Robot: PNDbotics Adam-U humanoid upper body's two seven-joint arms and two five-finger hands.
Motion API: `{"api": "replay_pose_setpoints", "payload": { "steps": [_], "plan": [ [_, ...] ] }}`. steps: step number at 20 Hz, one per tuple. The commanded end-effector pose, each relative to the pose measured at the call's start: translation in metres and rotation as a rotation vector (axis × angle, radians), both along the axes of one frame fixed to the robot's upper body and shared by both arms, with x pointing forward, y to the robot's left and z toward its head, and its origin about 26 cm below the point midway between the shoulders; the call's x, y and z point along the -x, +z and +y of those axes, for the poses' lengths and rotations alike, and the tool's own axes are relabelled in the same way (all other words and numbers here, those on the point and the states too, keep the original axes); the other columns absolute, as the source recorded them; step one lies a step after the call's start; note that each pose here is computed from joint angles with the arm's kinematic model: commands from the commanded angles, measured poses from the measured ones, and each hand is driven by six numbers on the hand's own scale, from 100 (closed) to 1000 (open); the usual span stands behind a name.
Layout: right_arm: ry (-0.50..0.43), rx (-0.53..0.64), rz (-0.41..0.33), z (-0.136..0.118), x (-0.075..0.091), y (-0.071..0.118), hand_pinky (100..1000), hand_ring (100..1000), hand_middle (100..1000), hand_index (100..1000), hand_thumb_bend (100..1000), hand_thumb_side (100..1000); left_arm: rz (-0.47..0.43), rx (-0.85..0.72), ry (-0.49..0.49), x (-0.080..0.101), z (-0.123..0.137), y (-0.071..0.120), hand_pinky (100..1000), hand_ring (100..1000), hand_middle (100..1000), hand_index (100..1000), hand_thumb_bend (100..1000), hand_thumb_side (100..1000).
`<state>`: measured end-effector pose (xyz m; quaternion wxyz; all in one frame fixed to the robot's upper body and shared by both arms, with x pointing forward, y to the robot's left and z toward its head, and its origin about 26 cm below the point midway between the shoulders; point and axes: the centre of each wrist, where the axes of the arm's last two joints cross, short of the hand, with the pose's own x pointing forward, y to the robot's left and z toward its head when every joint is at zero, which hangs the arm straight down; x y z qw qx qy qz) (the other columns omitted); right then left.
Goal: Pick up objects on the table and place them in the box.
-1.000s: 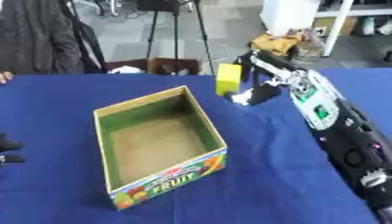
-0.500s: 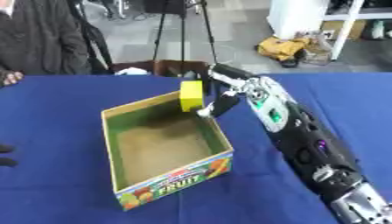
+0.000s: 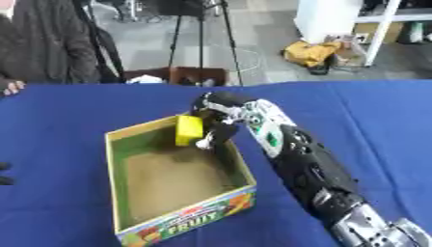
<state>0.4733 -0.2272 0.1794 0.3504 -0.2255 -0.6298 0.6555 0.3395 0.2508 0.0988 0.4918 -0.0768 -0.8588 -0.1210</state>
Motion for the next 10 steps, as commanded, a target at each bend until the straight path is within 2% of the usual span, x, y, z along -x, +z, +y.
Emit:
{"api": "replay_pose_setpoints", "payload": {
  "steps": [1,4,5,8,10],
  "plan": [
    [0.033,-0.004,-0.079,0.004,0.004,0.022,572,755,746,776,602,455,-0.031,-0.008,-0.005,-0.002,0.001,0.009,595,695,569,737,812,895],
    [0.051,-0.04,-0.12,0.006,0.009,0.034,566,752,739,775,582,463,-0.031,-0.008,0.001,-0.002,0.002,0.009,594,694,569,737,812,895],
    [0.054,-0.058,-0.143,0.006,0.011,0.041,566,750,737,775,532,445,-0.031,-0.008,0.003,-0.001,0.003,0.009,593,685,566,737,809,893],
    [0.048,-0.121,-0.215,-0.001,0.02,0.062,556,747,732,773,541,482,-0.028,-0.009,0.012,-0.001,0.005,0.008,594,693,568,736,814,894],
    [0.038,-0.209,-0.271,-0.011,0.029,0.077,549,747,730,772,538,501,-0.028,-0.008,0.024,-0.001,0.007,0.008,594,693,568,736,814,893]
  ]
}}
